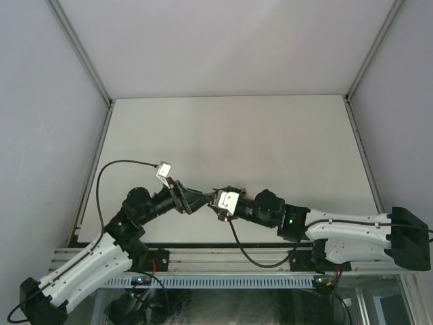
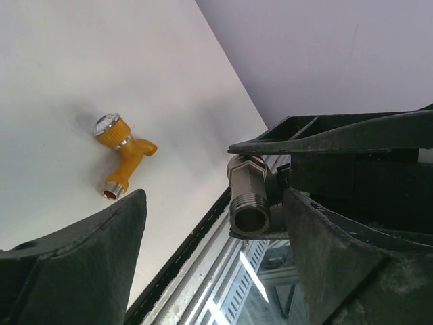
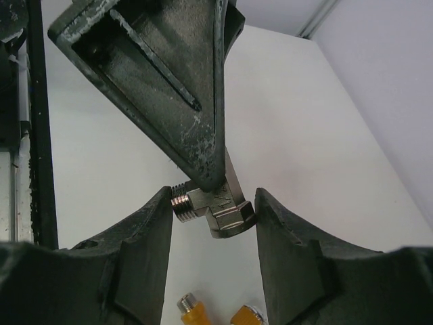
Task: Install the water faucets
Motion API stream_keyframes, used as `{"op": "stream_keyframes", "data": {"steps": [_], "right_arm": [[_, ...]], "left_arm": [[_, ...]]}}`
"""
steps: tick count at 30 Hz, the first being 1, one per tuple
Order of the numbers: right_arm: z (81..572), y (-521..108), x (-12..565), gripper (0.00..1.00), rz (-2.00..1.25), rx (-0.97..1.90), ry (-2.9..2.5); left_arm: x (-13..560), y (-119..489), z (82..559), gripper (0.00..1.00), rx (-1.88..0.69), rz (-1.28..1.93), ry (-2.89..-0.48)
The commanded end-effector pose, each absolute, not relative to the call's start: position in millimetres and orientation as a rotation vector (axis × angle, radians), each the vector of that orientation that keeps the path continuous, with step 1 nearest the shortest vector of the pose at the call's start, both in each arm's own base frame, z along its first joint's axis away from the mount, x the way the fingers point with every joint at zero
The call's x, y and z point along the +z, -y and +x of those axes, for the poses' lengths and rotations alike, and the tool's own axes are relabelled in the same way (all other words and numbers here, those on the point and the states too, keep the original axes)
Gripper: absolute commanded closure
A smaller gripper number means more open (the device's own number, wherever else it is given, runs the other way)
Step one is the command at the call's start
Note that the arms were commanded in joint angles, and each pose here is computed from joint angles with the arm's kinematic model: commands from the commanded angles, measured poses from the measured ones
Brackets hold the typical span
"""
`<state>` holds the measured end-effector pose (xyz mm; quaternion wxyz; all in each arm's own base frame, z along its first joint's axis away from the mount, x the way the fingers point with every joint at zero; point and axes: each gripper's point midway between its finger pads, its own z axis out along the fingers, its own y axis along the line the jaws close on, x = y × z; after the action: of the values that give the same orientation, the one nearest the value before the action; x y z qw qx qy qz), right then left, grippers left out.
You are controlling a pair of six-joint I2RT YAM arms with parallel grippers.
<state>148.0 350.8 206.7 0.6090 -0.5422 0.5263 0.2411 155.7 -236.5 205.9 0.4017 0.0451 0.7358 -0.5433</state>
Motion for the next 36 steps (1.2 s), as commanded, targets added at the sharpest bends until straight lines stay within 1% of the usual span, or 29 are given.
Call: {"op": "stream_keyframes", "data": {"steps": [1, 5, 8, 14, 17, 22, 23, 25, 27, 28, 31, 32, 33, 34, 35, 36], "right_arm": [[148, -354, 240, 1.0, -1.177, 0.553, -1.128], [146, -356, 238, 1.0, -1.191, 0.536, -1.114], [147, -357, 238, 1.0, -1.189, 0.523, -1.111], [148, -358, 239, 1.0, -1.186, 0.513, -1.104], [149, -358, 239, 1.0, -1.188, 0.507, -1.103], [148, -358, 236, 1.0, -1.195, 0.505, -1.111], [148, -358, 235, 1.0, -1.195, 0.504, -1.113], [148, -358, 234, 1.0, -1.196, 0.505, -1.118], [148, -358, 233, 1.0, -1.197, 0.507, -1.122], [148, -358, 232, 1.0, -1.196, 0.508, -1.126], [148, -358, 232, 0.87, -1.177, 0.522, -1.145], [148, -358, 233, 0.78, -1.164, 0.533, -1.151], [148, -357, 236, 0.66, -1.151, 0.546, -1.159], [147, -356, 236, 0.5, -1.145, 0.56, -1.165], [146, -355, 238, 0.38, -1.139, 0.575, -1.171], [146, -353, 238, 0.29, -1.13, 0.589, -1.185]], "left_arm": [[251, 243, 160, 0.17, -1.411, 0.122, -1.727], [257, 252, 161, 0.22, -1.449, 0.08, -1.694], [256, 257, 160, 0.29, -1.468, 0.072, -1.697], [247, 267, 154, 0.37, -1.475, 0.163, -1.753], [243, 271, 154, 0.45, -1.484, 0.164, -1.775], [249, 270, 155, 0.49, -1.482, 0.161, -1.747], [251, 269, 154, 0.55, -1.485, 0.162, -1.736], [253, 269, 153, 0.76, -1.489, 0.166, -1.726], [252, 268, 153, 0.94, -1.485, 0.164, -1.726], [251, 267, 153, 0.99, -1.483, 0.163, -1.727], [250, 265, 153, 1.0, -1.469, 0.169, -1.716], [251, 264, 154, 1.0, -1.465, 0.168, -1.71], [251, 263, 154, 1.0, -1.459, 0.168, -1.702], [252, 261, 155, 1.0, -1.452, 0.163, -1.692], [253, 259, 156, 1.0, -1.443, 0.154, -1.682], [252, 256, 157, 1.0, -1.429, 0.147, -1.676]]}}
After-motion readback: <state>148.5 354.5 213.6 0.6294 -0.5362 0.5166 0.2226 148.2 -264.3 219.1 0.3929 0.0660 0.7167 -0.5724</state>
